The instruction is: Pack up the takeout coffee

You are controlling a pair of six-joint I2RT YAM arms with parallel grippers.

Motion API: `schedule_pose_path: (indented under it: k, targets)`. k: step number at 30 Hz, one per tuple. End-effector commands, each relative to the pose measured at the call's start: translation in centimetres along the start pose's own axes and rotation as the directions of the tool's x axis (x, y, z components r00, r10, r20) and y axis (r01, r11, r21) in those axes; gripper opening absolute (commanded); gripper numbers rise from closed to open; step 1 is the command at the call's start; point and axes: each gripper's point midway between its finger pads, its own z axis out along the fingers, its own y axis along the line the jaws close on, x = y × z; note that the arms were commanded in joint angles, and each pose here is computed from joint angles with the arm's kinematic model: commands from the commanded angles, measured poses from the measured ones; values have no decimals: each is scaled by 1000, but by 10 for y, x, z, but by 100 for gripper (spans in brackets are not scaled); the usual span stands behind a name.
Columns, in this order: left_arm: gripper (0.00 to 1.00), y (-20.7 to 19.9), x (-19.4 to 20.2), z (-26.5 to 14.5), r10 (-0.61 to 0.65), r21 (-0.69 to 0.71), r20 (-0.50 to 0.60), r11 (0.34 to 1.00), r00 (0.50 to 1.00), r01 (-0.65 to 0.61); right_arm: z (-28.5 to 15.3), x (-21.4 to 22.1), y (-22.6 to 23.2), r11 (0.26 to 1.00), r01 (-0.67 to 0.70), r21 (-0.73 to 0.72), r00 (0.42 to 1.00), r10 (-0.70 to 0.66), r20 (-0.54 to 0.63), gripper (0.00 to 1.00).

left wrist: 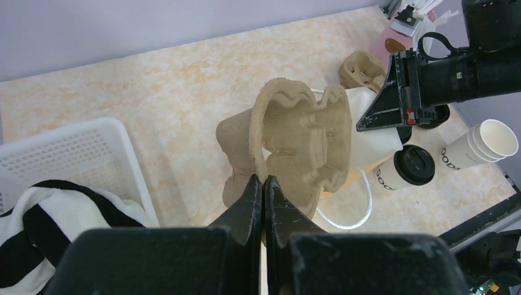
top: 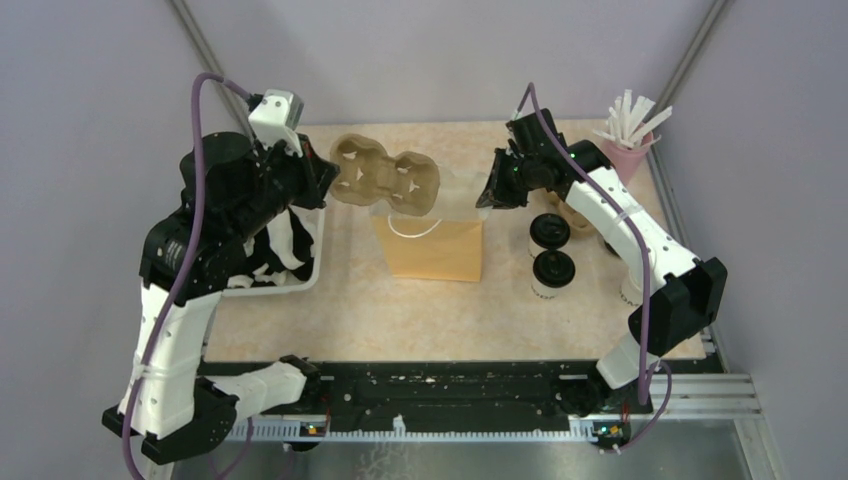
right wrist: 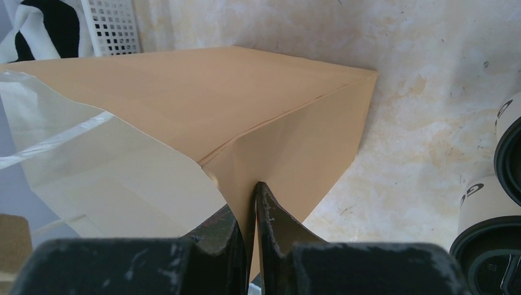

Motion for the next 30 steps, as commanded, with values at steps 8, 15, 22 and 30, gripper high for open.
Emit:
schedule_pose_path:
  k: [8,15,22,30]
  targets:
    - [0,-3,2,35,-13,11,-3,1000,1000,13,-12,-6,19,996,20,-82,999,-16,52,8]
    - [0,-17,20,53,-57,84,-56,995,997,62,-12,-7,21,996,21,-85,998,-16,59,8]
    - [0,-18,35,62,-128,61,-69,989,989,132,-12,-9,21,996,11,-85,998,-5,63,8]
    - [0,-12,60,70,-289,-32,-106,957,952,287,-10,-7,18,996,-26,-80,997,31,69,9]
